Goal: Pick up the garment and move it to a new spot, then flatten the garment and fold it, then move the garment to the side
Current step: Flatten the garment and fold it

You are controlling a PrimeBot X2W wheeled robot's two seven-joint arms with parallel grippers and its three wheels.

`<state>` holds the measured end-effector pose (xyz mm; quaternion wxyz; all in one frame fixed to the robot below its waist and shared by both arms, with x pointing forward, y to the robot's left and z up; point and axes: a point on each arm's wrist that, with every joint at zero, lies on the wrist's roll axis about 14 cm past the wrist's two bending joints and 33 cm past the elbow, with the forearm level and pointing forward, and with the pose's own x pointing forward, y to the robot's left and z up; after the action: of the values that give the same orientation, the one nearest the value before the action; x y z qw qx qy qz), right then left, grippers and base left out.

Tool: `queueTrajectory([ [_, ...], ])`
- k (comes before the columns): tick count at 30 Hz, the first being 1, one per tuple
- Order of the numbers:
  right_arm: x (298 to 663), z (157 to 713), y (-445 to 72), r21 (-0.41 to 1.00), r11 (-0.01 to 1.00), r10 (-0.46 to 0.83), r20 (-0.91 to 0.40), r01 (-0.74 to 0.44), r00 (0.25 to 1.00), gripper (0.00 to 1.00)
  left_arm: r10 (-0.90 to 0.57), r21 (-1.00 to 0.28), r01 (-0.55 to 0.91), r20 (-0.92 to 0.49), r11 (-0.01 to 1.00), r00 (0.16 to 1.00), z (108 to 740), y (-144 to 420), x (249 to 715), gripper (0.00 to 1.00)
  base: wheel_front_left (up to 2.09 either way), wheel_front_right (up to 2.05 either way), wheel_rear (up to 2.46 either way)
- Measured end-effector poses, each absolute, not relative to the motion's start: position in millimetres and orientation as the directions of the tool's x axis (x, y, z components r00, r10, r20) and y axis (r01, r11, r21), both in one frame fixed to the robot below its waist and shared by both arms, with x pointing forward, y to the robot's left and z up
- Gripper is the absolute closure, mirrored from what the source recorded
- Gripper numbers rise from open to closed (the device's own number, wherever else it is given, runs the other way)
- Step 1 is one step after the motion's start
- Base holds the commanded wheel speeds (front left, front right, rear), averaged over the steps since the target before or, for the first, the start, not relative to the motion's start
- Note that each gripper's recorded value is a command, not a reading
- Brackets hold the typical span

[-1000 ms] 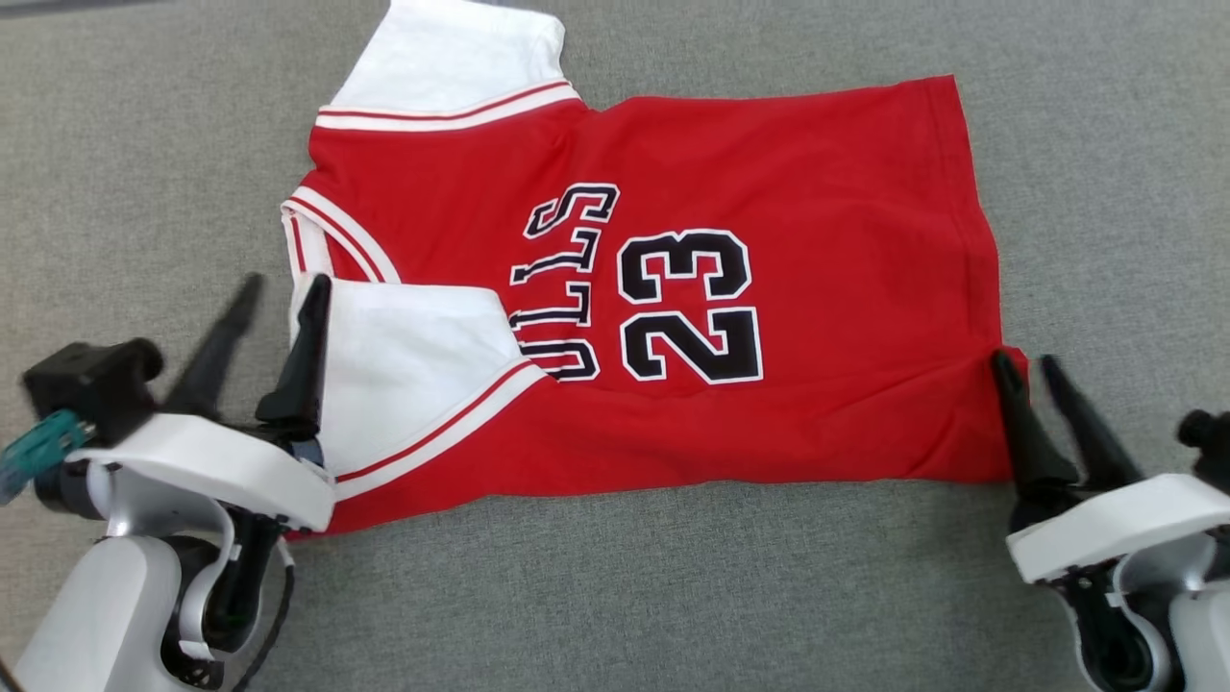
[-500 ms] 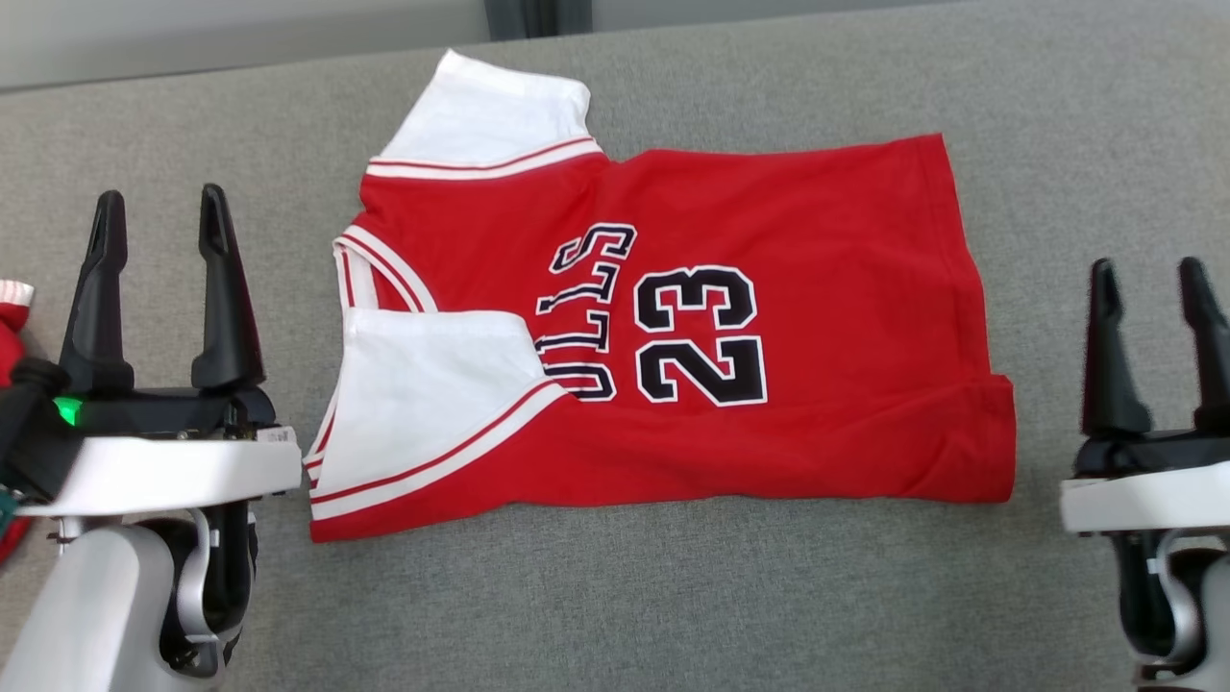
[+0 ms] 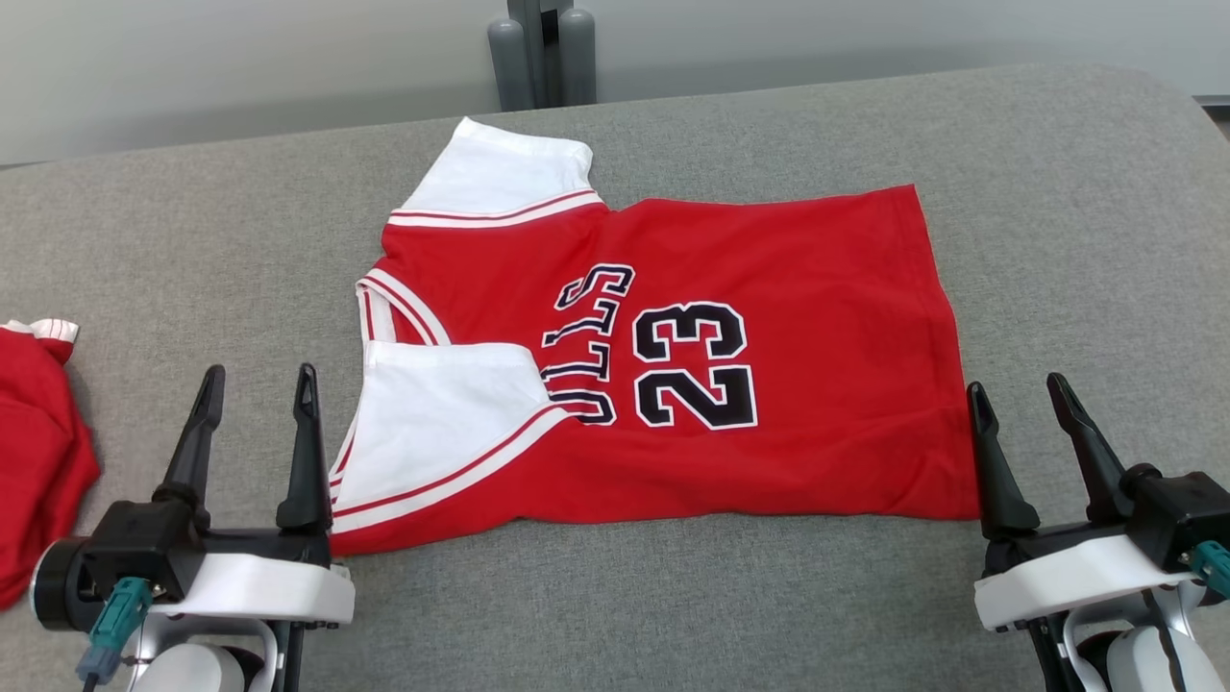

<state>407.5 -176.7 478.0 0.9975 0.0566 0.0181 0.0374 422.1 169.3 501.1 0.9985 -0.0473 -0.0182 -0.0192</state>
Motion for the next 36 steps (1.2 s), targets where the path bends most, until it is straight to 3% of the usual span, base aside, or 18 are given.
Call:
queueTrajectory([
  [10,407,470,-177,0.129,0.990,0.070,-0.056,-0.062,0.996,0.00,-0.060,-0.092,0.055,-0.061,0.994,0.996,479,165,416,0.00,0.00,0.00,0.00],
  [22,387,384,-187,0.156,0.988,0.039,-0.334,0.014,0.942,0.00,-0.100,-0.168,0.034,-0.401,0.985,0.911,391,153,383,0.00,0.00,0.00,0.00],
  [32,395,361,-179,0.181,0.983,0.061,-0.393,0.012,0.917,0.00,-0.121,-0.210,0.008,-0.530,0.978,0.839,357,151,379,0.03,0.00,0.00,0.00],
  [33,394,360,-178,0.187,0.982,0.064,-0.397,0.012,0.916,0.23,-0.122,-0.212,0.007,-0.532,0.977,0.838,357,150,379,0.22,0.00,0.00,0.00],
  [34,394,358,-178,0.192,0.981,0.062,-0.407,0.019,0.911,0.55,-0.127,-0.220,0.008,-0.534,0.975,0.836,357,149,379,0.65,0.00,0.00,0.00],
  [35,394,358,-179,0.193,0.981,0.059,-0.409,0.023,0.911,0.97,-0.134,-0.224,0.012,-0.537,0.975,0.833,356,148,380,1.00,0.00,0.00,0.00],
  [36,395,358,-180,0.201,0.979,0.055,-0.408,0.031,0.911,1.00,-0.138,-0.225,0.017,-0.534,0.974,0.834,357,148,381,1.00,0.00,0.00,0.00],
])
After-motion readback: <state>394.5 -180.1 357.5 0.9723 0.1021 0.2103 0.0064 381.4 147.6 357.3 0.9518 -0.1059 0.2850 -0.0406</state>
